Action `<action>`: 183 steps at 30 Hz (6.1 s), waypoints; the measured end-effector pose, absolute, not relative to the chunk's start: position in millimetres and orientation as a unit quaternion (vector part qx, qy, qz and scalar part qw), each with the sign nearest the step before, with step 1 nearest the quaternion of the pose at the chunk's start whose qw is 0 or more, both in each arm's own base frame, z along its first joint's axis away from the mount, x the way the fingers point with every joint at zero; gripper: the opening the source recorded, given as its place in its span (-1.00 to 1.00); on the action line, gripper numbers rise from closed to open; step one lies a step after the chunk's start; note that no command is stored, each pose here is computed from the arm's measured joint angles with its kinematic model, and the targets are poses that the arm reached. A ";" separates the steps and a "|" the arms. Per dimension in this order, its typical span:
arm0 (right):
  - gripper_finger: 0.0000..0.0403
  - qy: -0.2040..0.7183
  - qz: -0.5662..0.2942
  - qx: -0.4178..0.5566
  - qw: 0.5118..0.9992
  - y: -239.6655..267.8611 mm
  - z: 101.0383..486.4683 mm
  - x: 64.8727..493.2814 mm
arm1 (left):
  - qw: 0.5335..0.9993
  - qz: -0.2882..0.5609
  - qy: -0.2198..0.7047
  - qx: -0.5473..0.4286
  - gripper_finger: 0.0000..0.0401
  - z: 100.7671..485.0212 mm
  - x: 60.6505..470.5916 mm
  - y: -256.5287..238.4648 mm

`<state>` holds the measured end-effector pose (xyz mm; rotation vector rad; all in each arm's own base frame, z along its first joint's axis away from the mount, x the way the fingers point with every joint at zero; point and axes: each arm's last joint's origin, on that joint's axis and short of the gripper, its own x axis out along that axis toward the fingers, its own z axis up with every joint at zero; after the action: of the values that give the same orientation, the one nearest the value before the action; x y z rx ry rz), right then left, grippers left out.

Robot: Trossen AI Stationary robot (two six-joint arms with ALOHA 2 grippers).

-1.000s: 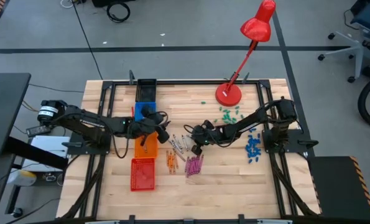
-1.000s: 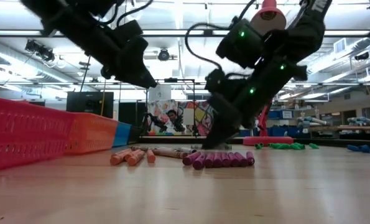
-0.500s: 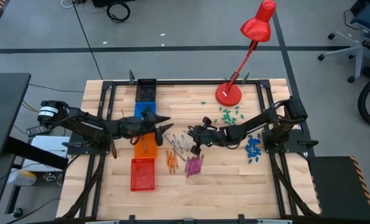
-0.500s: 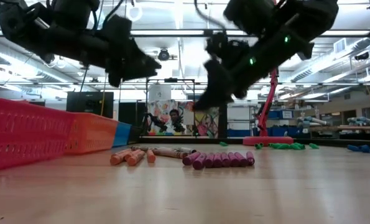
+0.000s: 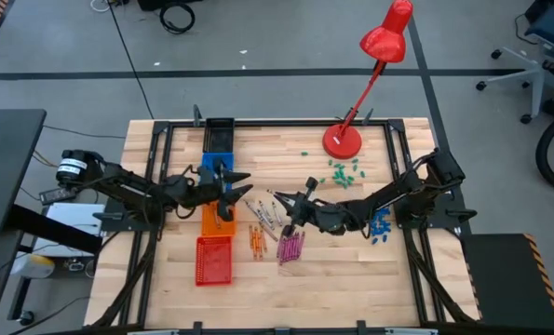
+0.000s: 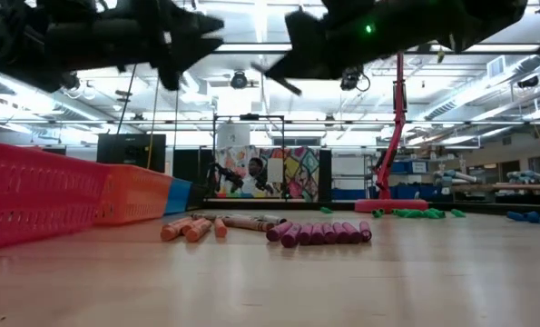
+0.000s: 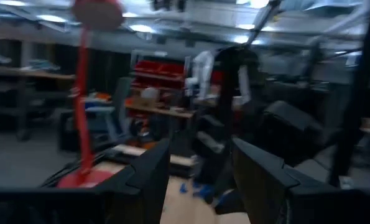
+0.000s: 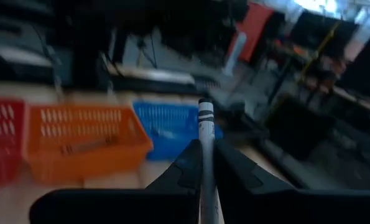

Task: Sort crayons
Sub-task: Put the black crayon into the blue bin

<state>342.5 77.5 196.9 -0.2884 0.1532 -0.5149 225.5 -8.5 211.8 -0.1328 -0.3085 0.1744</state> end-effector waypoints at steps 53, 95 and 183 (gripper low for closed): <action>-0.78 -0.046 -0.122 -0.121 0.984 81.1 219.4 346.5 | 0.988 -0.041 -0.138 0.060 -0.85 220.7 271.3 -26.2; -0.30 0.205 -0.223 -0.062 0.951 72.1 164.0 335.2 | 0.905 0.341 0.184 -0.177 -0.81 200.6 209.3 43.0; -0.34 0.498 -0.184 0.129 0.838 52.6 114.4 369.2 | 0.893 0.367 0.243 -0.095 -0.22 227.8 200.3 22.8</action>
<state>369.2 52.6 114.4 0.2732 1.0526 -0.3895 200.3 22.8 227.8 -0.1978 0.5034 0.7606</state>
